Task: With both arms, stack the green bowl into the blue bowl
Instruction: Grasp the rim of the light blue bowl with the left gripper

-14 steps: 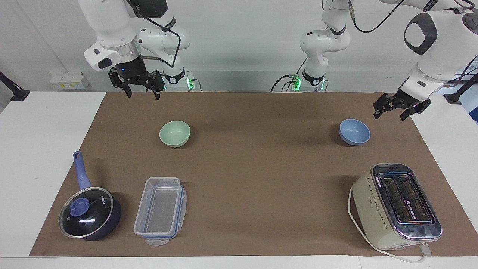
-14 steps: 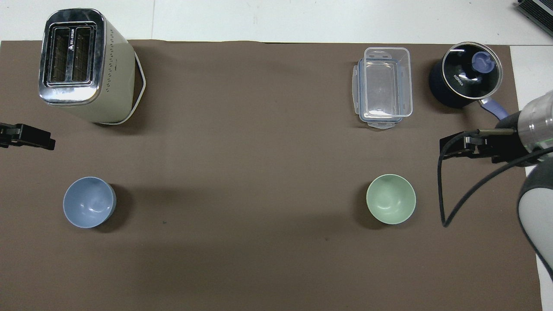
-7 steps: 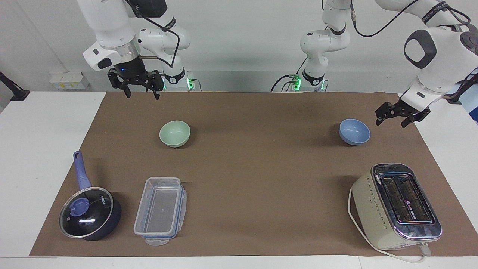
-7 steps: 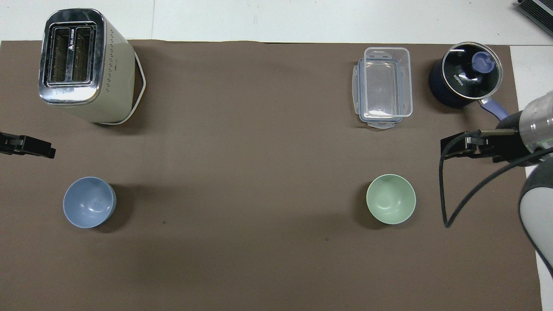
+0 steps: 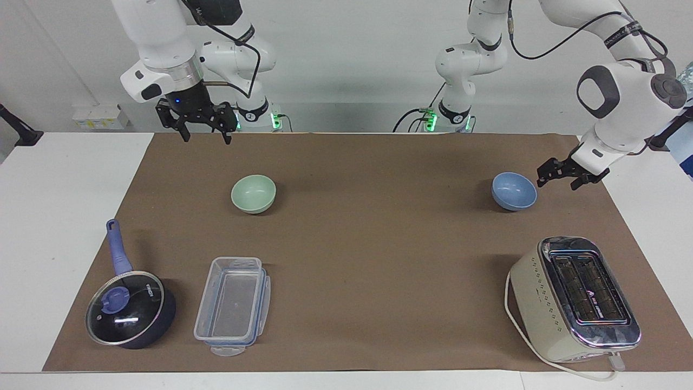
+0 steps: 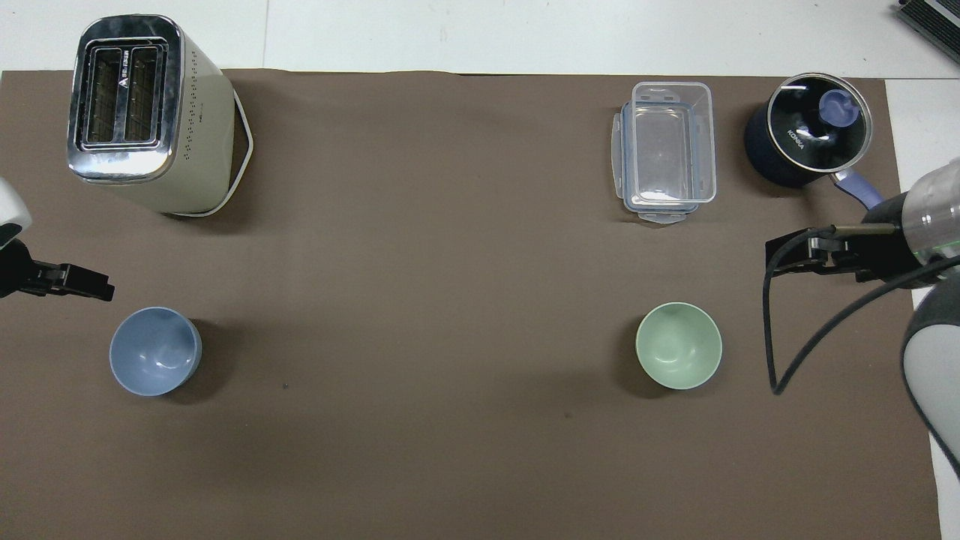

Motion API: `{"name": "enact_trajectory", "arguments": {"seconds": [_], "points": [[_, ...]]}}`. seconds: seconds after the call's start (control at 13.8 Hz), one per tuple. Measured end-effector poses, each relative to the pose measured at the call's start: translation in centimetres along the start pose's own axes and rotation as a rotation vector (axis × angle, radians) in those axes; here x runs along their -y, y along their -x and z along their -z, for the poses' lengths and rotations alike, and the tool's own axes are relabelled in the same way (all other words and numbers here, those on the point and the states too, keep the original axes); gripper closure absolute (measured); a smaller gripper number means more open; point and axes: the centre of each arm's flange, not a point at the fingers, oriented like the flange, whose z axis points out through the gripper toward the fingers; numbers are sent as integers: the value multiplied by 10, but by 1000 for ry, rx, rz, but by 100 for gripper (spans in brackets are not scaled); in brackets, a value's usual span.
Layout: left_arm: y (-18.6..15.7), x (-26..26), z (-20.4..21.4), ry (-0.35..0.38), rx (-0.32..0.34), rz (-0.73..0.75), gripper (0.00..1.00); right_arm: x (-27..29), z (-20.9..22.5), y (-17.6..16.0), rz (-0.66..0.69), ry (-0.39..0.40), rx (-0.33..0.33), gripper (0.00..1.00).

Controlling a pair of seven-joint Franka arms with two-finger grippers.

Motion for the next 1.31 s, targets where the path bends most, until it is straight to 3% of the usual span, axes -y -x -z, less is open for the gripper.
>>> {"name": "enact_trajectory", "arguments": {"seconds": [0.94, 1.09, 1.31], "points": [[35, 12, -119, 7, 14, -43, 1, -2, 0, 0, -5, 0, 0, 0], [39, 11, -129, 6, 11, -70, 22, -2, 0, 0, -5, 0, 0, 0], [41, 13, -131, 8, 10, -75, 65, -3, 0, -1, -6, 0, 0, 0]]}}
